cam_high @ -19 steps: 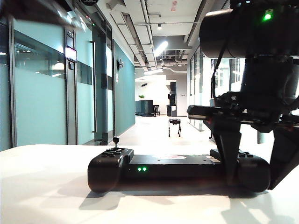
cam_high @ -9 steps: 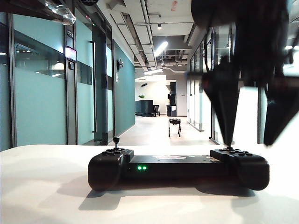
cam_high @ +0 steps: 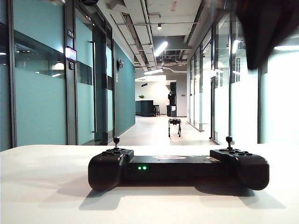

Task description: Push the left joystick on the remote control sitting on the white table forward to make the robot dog walk in a straight line until it approaches the door.

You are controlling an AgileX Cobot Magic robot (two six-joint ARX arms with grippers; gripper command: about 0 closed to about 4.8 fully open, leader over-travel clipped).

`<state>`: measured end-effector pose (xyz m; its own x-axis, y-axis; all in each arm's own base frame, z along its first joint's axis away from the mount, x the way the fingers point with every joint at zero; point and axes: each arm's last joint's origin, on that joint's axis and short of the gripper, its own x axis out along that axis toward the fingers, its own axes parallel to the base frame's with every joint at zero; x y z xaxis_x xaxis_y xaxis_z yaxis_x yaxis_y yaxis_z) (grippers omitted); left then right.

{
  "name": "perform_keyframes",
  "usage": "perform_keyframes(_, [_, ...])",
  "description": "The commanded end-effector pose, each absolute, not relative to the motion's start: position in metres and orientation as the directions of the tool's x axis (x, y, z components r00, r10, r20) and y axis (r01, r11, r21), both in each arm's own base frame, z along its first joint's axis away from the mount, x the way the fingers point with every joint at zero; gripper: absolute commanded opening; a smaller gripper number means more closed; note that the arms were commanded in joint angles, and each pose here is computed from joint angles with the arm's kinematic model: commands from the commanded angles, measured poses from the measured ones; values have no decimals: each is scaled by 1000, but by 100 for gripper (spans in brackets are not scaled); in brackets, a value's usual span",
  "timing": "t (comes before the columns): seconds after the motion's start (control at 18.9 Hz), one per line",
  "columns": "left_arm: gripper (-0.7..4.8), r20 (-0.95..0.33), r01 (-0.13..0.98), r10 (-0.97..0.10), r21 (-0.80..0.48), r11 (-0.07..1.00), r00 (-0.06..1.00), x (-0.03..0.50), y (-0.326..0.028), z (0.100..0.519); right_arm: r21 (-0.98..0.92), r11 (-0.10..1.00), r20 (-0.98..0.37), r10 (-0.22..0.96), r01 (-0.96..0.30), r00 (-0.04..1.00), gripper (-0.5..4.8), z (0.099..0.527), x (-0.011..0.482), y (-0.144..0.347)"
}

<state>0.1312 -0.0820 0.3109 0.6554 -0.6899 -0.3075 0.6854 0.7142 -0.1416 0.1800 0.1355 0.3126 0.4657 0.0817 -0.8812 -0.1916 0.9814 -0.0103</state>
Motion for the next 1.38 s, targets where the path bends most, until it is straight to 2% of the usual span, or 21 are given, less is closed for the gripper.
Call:
perform_keyframes(0.05, [-5, -294, 675, -673, -111, 729, 679, 125, -78, 306, -1, 966, -768, 165, -259, 619, -1, 329, 169, 132])
perform_keyframes(0.21, [-5, -280, 616, -612, -82, 783, 740, 116, -70, 296, -6, 950, -626, 240, -312, 742, -1, 338, 155, 125])
perform_keyframes(0.32, [-5, -264, 576, -571, -65, 815, 777, 110, -65, 287, 14, 950, -587, 261, -313, 767, 0, 342, 151, 122])
perform_keyframes(0.58, [-5, -164, 534, -533, -44, 845, 830, 93, -53, 266, 14, 950, -585, 261, -312, 768, 0, 343, 151, 121])
perform_keyframes(0.8, [-5, -29, 523, -524, -40, 852, 851, 85, -48, 249, 14, 950, -585, 261, -312, 768, 0, 342, 151, 121])
perform_keyframes(1.38, [-5, 94, 427, -422, -41, 903, 902, 76, -39, 236, 14, 950, -585, 260, -312, 768, 0, 342, 151, 121])
